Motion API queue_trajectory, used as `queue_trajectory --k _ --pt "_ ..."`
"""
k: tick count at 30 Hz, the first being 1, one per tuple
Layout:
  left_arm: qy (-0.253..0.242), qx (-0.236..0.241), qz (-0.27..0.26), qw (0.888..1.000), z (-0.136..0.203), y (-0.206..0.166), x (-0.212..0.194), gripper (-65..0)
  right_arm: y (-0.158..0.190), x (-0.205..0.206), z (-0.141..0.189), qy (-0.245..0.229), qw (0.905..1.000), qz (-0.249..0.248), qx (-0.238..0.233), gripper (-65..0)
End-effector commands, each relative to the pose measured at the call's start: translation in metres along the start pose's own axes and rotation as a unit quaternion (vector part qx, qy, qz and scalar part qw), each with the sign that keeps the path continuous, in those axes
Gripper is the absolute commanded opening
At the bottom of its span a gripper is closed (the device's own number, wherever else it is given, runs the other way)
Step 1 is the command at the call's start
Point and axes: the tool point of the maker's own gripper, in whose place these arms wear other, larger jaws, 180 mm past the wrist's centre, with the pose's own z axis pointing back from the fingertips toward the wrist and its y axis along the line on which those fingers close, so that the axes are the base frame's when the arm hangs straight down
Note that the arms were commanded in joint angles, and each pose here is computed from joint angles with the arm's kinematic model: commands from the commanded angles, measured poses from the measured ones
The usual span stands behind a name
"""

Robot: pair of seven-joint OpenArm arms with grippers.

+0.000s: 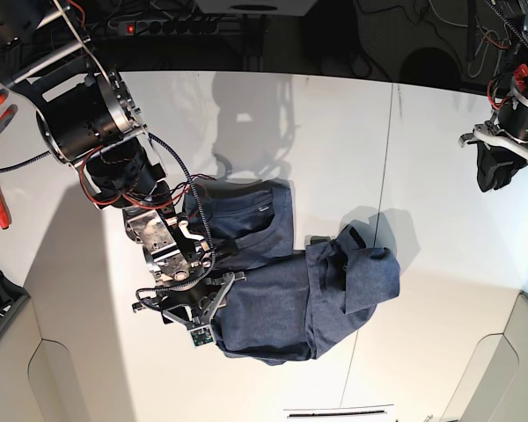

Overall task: Layout the t-shirt on the table in an organized manner, then fold the t-shirt properly
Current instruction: 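Pull the gripped shirt edge with the right gripper to flatten it, then grasp the shirt near the collar with the right gripper and drag it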

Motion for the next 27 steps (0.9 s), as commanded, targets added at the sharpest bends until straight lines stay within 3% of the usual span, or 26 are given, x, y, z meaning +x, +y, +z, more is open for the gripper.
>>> queue_trajectory --k 1,6,10,17,21,27 --pt "-0.023 -0.008 -0.007 1.000 0.001 -0.002 0.014 -45.2 -0.006 0.027 -0.003 -0.031 0.9995 -0.006 -0.005 -44.4" --pt "-0.024 -0.008 -0.007 1.000 0.001 -0.002 0.014 -45.2 -0.005 0.019 -0.004 -0.037 0.9993 -0.001 0.002 -47.2" --pt "-0.024 -0.008 -0.007 1.000 0.001 -0.002 0.015 -45.2 -0.005 0.020 -0.004 -0.041 0.9992 -0.001 0.002 -65.0" --pt "-0.026 -0.008 -0.007 1.000 0.001 -0.002 0.015 -45.2 -0.005 0.035 -0.002 -0.083 0.9965 -0.001 -0.001 -65.0" --pt "-0.032 -0.009 -0.008 0.999 -0.001 -0.003 0.020 -45.2 -0.005 0.030 0.002 -0.079 0.9967 -0.006 -0.018 -65.0" --pt "-0.032 -0.010 -0.007 0.999 -0.001 -0.004 0.021 -45.2 0.023 0.004 0.017 -0.053 0.9982 -0.026 0.007 -65.0"
